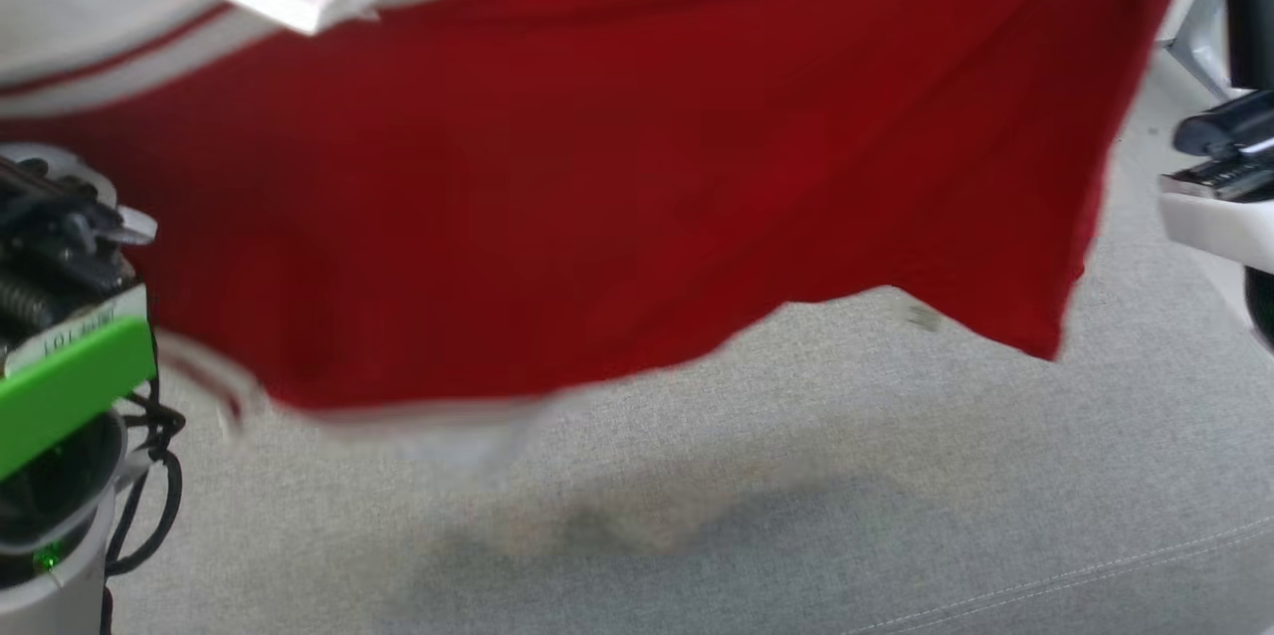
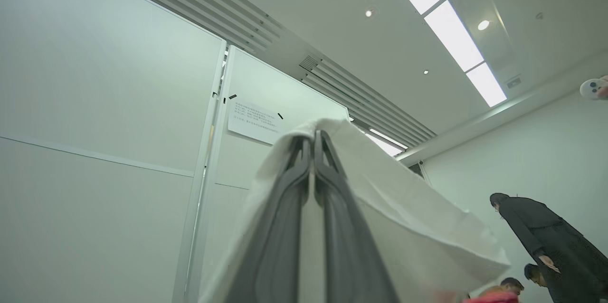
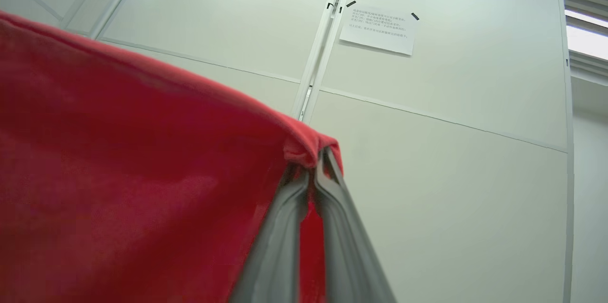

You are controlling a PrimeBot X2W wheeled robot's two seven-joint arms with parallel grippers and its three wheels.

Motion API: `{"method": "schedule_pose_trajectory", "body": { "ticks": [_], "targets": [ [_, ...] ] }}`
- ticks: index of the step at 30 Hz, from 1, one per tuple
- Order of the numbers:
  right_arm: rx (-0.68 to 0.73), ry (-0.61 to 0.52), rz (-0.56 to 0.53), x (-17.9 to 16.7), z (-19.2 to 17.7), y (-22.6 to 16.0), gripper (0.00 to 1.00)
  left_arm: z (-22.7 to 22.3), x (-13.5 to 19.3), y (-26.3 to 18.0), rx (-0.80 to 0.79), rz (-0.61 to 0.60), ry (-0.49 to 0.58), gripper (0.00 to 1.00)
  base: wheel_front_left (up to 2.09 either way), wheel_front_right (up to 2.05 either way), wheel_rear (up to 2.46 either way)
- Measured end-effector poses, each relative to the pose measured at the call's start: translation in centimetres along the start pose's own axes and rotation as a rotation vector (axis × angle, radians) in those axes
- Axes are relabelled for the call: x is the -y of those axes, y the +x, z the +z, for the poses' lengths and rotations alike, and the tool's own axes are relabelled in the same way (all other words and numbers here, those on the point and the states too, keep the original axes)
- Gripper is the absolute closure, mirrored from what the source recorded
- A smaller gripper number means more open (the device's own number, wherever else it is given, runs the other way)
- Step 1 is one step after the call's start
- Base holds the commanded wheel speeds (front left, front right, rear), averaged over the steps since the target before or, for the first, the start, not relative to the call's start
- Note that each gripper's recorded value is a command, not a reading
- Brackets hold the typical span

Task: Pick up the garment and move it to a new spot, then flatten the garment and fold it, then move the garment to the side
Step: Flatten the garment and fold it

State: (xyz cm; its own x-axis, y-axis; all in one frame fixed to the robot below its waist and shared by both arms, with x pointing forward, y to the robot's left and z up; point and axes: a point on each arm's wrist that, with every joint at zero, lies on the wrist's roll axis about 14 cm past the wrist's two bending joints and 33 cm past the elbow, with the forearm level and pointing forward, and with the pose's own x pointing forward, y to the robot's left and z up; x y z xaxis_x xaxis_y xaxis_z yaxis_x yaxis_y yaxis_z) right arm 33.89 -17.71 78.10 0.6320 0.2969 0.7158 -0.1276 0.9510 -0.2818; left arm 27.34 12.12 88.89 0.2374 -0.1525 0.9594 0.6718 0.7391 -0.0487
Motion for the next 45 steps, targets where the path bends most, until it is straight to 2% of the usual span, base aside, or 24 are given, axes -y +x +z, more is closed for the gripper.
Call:
{"method": "schedule_pose_trajectory", "body": {
  "ticks": [2, 4, 7, 10, 13, 14, 16, 18, 20, 22, 23, 27, 30, 33, 36, 39, 42, 45],
  "targets": [
    [0.008, 0.032, -0.016, 0.4, 0.6, -0.3, 1.00, 0.1, 0.6, 0.0, -0.015, -0.010, -0.011, 1.00, 0.00, 0.00, 0.00],
    [-0.073, 0.083, 0.003, -0.4, -1.1, -1.0, 1.00, -1.0, 0.2, -0.5, -0.078, 0.010, -0.022, 1.00, 0.00, 0.00, 0.00],
    [-0.264, 0.268, 0.075, -4.0, -5.6, -3.2, 1.00, -4.8, -1.2, -2.6, -0.242, 0.086, -0.089, 1.00, 0.00, 0.00, 0.00],
    [-0.487, 0.429, 0.160, -8.4, -10.8, -5.8, 1.00, -10.4, -4.1, -6.5, -0.470, 0.206, -0.132, 1.00, 0.00, 0.00, 0.00],
    [-0.698, 0.441, 0.217, -10.5, -16.0, -7.7, 1.00, -15.8, -7.9, -11.7, -0.696, 0.350, -0.124, 1.00, 0.00, 0.00, 0.00],
    [-0.714, 0.408, 0.216, -9.9, -17.0, -6.8, 1.00, -16.9, -9.1, -13.0, -0.749, 0.386, -0.106, 1.00, 0.00, 0.00, 0.00],
    [-0.617, 0.301, 0.191, -7.1, -16.6, -1.2, 1.00, -17.6, -11.9, -12.7, -0.765, 0.404, -0.007, 1.00, 0.00, 0.00, 0.00],
    [-0.406, 0.216, 0.118, -3.5, -12.7, 6.7, 1.00, -15.9, -14.2, -7.8, -0.634, 0.382, 0.077, 1.00, 0.00, 0.00, 0.00],
    [-0.240, 0.167, 0.079, -1.4, -8.9, 11.9, 1.00, -13.1, -15.0, -2.2, -0.453, 0.337, 0.137, 1.00, 0.00, 0.00, 0.00],
    [-0.215, 0.148, 0.081, -1.2, -8.6, 13.1, 1.00, -12.2, -15.0, -0.5, -0.398, 0.320, 0.150, 1.00, 0.00, 0.00, 0.00],
    [-0.272, 0.137, 0.100, -2.0, -11.2, 13.2, 1.00, -12.8, -15.6, -0.2, -0.392, 0.325, 0.152, 1.00, 0.00, 0.00, 0.00],
    [-0.559, 0.198, 0.182, -6.5, -20.6, 8.1, 1.00, -18.1, -17.0, -6.6, -0.614, 0.402, 0.125, 1.00, 0.00, 0.00, 0.00],
    [-0.787, 0.224, 0.242, -9.1, -26.6, 2.0, 1.00, -21.6, -17.5, -13.8, -0.793, 0.500, 0.073, 1.00, 0.00, 0.00, 0.00],
    [-0.989, 0.264, 0.298, -11.7, -30.7, -4.7, 1.00, -24.4, -16.6, -22.0, -0.970, 0.621, -0.016, 1.00, 0.00, 0.00, 0.00],
    [-1.133, 0.296, 0.363, -14.1, -32.8, -10.2, 1.00, -25.6, -15.1, -29.2, -1.104, 0.738, -0.086, 1.00, 0.00, 0.00, 0.00],
    [-1.216, 0.319, 0.413, -16.0, -33.5, -13.7, 1.00, -25.2, -14.3, -33.3, -1.150, 0.828, -0.115, 1.00, 0.00, 0.00, 0.00],
    [-1.222, 0.328, 0.451, -17.2, -33.0, -15.0, 1.00, -24.3, -14.3, -33.9, -1.111, 0.862, -0.109, 1.00, 0.00, 0.00, 0.00],
    [-1.176, 0.323, 0.479, -17.8, -32.2, -14.5, 1.00, -23.2, -14.9, -32.9, -1.039, 0.866, -0.080, 1.00, 0.00, 0.00, 0.00]
  ]
}}
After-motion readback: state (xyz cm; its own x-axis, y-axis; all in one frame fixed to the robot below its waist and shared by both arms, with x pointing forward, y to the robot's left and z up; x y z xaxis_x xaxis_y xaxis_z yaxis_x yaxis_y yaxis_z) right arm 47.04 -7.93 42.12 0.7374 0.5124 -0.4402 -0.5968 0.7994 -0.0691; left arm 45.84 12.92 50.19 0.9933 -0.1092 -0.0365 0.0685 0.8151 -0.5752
